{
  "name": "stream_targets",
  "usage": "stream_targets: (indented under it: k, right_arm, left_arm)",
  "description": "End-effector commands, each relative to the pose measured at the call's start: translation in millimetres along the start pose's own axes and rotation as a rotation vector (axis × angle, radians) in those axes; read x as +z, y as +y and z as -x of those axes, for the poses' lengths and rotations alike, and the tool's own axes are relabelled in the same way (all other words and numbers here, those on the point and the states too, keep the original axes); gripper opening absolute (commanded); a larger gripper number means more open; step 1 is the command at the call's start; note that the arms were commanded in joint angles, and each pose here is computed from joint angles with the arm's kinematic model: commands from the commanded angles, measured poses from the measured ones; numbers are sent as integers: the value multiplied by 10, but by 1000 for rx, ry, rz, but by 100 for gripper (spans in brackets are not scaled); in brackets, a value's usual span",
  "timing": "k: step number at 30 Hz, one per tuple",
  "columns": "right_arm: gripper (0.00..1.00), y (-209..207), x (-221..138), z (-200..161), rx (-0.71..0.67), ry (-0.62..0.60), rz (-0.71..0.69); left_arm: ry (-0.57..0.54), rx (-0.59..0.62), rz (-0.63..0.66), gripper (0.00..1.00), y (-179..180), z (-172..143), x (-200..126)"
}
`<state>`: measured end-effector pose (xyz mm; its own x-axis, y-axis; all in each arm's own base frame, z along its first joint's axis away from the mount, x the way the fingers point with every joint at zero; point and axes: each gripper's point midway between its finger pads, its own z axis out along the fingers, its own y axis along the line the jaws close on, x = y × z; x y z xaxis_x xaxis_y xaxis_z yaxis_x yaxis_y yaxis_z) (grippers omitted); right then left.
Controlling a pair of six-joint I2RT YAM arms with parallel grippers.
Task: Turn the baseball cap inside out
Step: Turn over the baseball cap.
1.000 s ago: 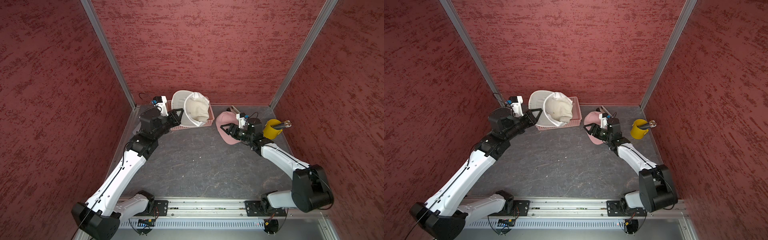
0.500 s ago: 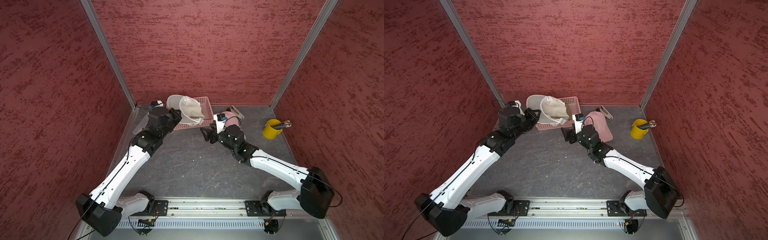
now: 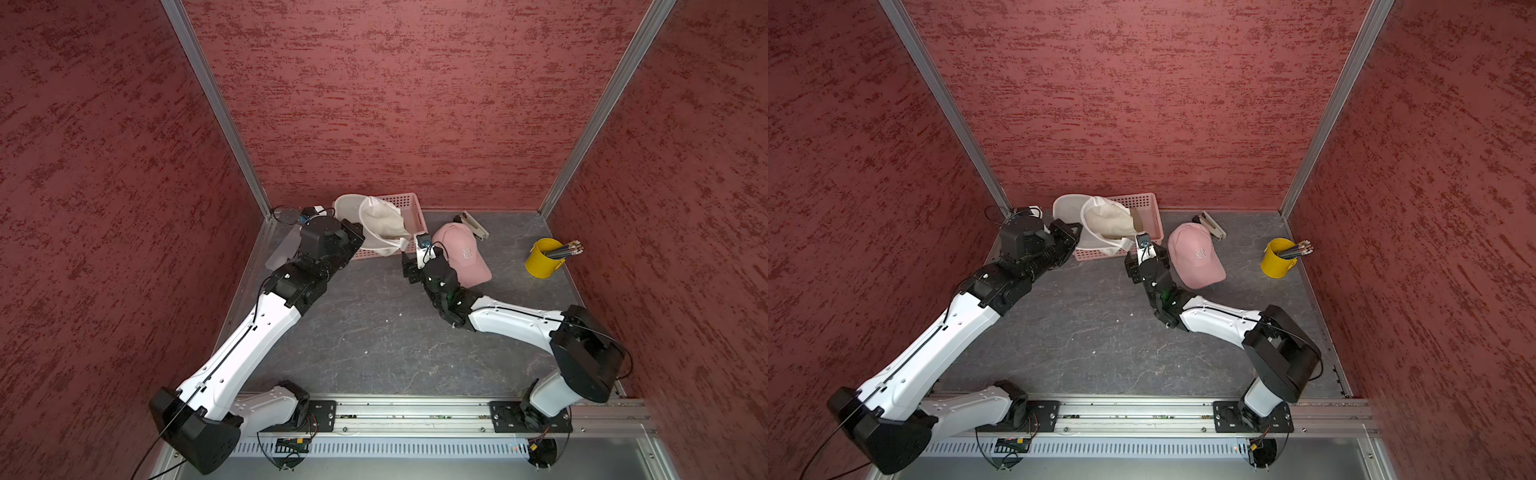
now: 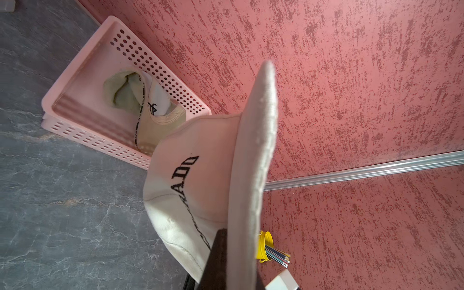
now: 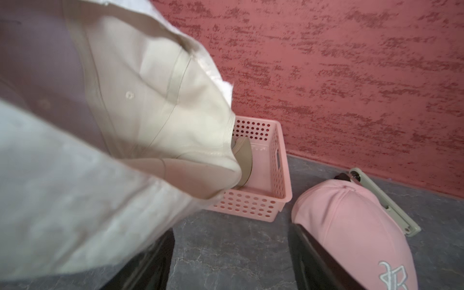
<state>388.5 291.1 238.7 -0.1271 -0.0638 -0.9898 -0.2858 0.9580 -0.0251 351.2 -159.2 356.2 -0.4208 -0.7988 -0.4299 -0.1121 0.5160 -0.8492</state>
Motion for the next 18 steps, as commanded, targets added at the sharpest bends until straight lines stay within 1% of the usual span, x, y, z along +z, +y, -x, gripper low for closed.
stream_targets:
  k: [1, 9, 13, 15, 17, 18]
  right_arm:
    - [76, -77, -53, 403, 24, -132, -39]
    - [75, 22, -111, 464, -26, -187, 17]
    - [75, 35, -61, 432, -42, -188, -5]
    - [71, 20, -57, 433, -40, -197, -16]
    - [60, 4, -76, 435, -57, -202, -21]
    - [52, -4, -95, 437, -69, -203, -20]
  left_arm:
    - [-1, -16, -20, 0, -21, -3, -63]
    - [27, -35, -36, 0, -51, -56, -12]
    - [41, -56, -51, 0, -67, -76, 3]
    - [48, -56, -60, 0, -93, -73, -5]
    - [56, -39, -56, 0, -107, -60, -24]
    - [61, -28, -52, 0, -106, -49, -38]
